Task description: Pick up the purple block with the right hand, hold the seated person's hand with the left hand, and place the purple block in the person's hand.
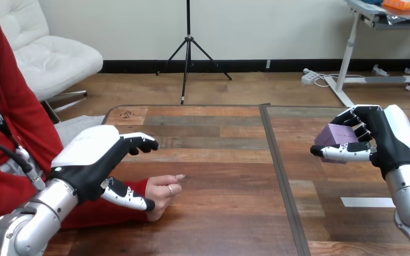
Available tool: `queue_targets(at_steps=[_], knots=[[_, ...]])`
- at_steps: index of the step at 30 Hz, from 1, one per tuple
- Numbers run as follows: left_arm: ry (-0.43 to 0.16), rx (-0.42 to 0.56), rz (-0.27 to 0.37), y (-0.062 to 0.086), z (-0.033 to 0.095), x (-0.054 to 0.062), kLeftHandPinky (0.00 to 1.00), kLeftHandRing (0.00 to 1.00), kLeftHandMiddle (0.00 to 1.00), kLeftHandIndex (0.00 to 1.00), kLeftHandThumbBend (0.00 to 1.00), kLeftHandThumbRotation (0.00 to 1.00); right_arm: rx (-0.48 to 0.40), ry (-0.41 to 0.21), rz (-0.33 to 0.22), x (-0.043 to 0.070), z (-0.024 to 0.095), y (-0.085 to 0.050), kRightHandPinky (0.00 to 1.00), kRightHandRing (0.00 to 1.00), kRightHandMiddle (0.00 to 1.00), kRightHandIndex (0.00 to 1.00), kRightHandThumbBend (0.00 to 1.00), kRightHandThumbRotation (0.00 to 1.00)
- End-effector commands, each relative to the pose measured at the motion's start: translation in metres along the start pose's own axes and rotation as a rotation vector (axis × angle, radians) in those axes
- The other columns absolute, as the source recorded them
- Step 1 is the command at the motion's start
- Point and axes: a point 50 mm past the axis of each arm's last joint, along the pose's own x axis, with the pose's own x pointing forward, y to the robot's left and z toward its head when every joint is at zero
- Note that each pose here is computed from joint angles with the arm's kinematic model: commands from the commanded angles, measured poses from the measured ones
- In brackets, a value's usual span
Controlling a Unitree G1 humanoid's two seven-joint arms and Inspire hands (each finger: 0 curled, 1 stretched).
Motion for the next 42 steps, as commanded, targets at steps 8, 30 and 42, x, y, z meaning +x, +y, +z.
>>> queue_targets(at_steps=[8, 30, 42], knots=[[0.024, 0.051, -0.066, 0.022, 0.003, 0.019, 0.76, 0.79, 0.80, 0.79, 0.93, 0.20, 0.017, -0.091, -0.067, 0.017, 0.026, -0.020, 0.38, 0.42, 0.46, 0.47, 0.80, 0.00], [0.106, 0.045, -0.194, 0.018, 0.001, 0.028, 0.76, 0.82, 0.82, 0.82, 0.90, 0.21, 0.016, -0.095, -0.068, 0.016, 0.025, -0.020, 0.38, 0.42, 0.47, 0.46, 0.81, 0.00], [0.137, 0.070, -0.237, 0.016, 0.002, 0.033, 0.76, 0.82, 0.82, 0.82, 0.89, 0.18, 0.022, -0.088, -0.069, 0.016, 0.024, -0.019, 0.37, 0.42, 0.47, 0.46, 0.81, 0.00]])
